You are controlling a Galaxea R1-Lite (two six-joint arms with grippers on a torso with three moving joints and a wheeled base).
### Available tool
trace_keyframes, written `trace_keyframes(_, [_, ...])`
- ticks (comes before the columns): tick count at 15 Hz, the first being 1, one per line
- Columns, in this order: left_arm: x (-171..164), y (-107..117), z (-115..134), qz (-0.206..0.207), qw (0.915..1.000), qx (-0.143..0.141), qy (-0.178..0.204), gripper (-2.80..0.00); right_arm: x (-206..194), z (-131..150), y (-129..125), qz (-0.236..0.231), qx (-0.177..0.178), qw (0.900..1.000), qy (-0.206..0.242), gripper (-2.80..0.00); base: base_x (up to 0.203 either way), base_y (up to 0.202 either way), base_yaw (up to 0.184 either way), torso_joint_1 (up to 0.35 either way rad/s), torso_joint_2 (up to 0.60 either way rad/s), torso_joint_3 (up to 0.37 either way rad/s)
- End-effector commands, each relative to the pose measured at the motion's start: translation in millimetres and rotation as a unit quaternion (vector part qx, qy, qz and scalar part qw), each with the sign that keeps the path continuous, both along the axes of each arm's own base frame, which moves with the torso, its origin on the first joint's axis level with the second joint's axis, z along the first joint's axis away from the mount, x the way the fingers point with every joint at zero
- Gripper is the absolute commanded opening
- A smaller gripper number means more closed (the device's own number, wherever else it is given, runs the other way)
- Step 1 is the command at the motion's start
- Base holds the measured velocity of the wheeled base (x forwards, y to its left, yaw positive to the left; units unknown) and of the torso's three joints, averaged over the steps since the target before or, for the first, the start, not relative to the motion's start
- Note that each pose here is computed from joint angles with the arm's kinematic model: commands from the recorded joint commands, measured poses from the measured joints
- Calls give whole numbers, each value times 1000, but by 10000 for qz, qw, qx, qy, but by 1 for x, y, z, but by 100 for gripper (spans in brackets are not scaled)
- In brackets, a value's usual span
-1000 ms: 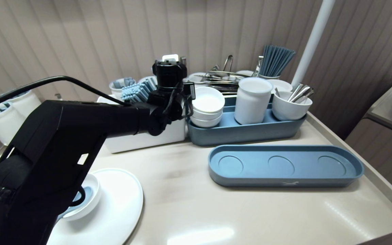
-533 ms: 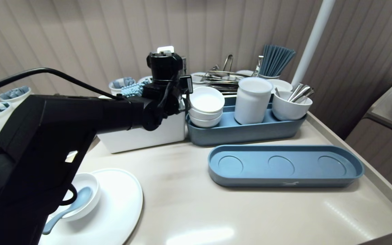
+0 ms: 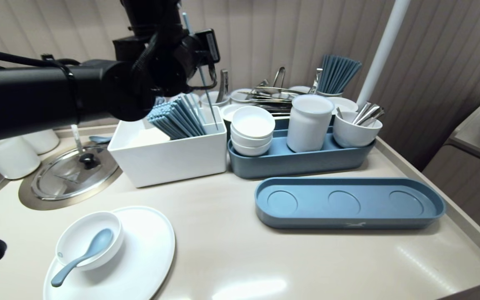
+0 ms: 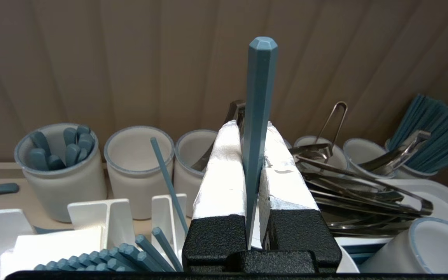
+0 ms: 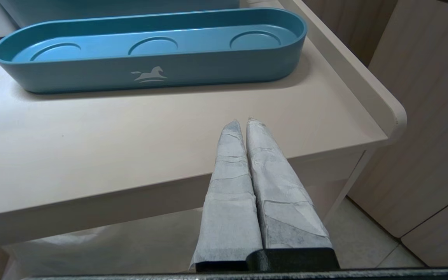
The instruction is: Pick the chopsticks and place it on the plate
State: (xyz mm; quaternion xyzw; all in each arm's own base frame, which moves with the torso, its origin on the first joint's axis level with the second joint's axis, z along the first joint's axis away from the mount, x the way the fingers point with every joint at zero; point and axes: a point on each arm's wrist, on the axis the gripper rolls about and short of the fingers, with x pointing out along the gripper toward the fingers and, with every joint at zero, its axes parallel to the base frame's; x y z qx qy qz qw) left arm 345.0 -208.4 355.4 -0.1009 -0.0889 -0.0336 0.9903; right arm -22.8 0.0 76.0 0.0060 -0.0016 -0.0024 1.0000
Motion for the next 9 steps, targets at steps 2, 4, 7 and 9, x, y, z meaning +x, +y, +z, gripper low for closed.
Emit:
trace_keyframes(2, [-44, 27, 48, -8, 9987, -285, -430, -280, 0, 0, 0, 1, 1, 10000, 1, -280, 0, 0, 0, 0, 0, 0])
trace_keyframes(4, [-71, 45, 69, -38, 9986, -287, -447, -280, 0, 0, 0, 1, 1, 10000, 3, -280, 0, 0, 0, 0, 0, 0])
trace_keyframes(7, [-109, 69, 79, -98, 9999, 50, 81, -280, 0, 0, 0, 1, 1, 10000, 3, -280, 0, 0, 0, 0, 0, 0])
trace_keyframes(9, [-124, 81, 75, -159, 9979, 349, 531, -280, 0, 0, 0, 1, 1, 10000, 3, -280, 0, 0, 0, 0, 0, 0])
